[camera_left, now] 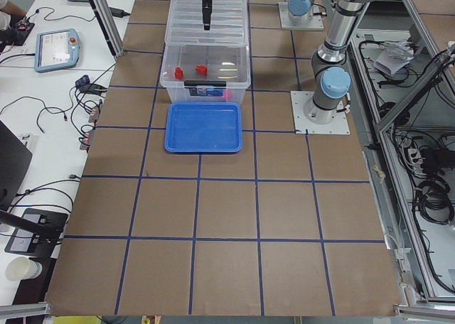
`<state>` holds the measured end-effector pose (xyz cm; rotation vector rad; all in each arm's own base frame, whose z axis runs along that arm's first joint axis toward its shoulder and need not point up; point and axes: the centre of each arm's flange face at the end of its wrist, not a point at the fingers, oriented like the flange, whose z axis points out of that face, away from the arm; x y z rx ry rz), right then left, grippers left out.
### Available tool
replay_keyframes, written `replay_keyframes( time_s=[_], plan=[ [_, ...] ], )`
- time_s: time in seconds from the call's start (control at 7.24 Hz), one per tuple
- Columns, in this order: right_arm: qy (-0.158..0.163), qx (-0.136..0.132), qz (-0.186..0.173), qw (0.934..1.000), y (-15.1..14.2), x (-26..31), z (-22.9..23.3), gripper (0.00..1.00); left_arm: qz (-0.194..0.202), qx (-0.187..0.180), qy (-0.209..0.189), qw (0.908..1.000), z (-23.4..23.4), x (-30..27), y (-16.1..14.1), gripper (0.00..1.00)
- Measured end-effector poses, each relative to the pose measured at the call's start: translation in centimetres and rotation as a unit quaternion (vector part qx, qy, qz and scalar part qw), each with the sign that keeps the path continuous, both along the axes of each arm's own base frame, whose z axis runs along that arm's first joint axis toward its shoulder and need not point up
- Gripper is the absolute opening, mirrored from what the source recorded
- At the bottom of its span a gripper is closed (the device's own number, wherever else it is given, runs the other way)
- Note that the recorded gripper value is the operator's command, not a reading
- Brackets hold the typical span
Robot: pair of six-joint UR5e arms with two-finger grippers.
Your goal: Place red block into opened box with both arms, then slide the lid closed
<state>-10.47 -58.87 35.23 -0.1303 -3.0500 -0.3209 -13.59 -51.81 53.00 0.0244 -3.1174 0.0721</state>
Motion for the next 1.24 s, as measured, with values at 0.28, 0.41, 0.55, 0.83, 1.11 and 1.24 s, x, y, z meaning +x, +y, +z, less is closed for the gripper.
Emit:
replay_keyframes(
  time_s=[0.28, 0.41, 0.55, 0.83, 1.11, 1.24],
  plan=[
    [-0.006, -0.004, 0.001, 1.0000, -0.2, 1.5, 0.1, 1.00, 0.002, -0.001, 0.000, 1.0000, 0.1, 0.2, -0.1, 1.00],
    [-0.007, -0.006, -0.005, 0.9999, -0.4, 2.8, 0.1, 1.00, 0.003, -0.001, 0.000, 1.0000, 0.1, 0.3, -0.1, 1.00],
    [-0.006, -0.007, -0.011, 0.9999, -0.6, 4.5, 0.1, 1.00, 0.003, -0.001, 0.001, 1.0000, 0.1, 0.3, -0.1, 1.00],
    [-0.006, -0.011, -0.025, 0.9996, -0.9, 8.2, 0.1, 1.00, 0.002, 0.000, 0.001, 1.0000, 0.0, 0.3, -0.1, 1.00],
    [-0.009, -0.014, -0.044, 0.9989, -1.0, 11.5, 0.0, 1.00, 0.003, 0.000, 0.001, 1.0000, -0.1, 0.2, -0.2, 1.00],
    [-0.010, -0.015, -0.051, 0.9985, -1.0, 13.0, -0.1, 1.00, 0.003, -0.001, 0.001, 1.0000, 0.0, 0.2, -0.2, 1.00]
  ],
)
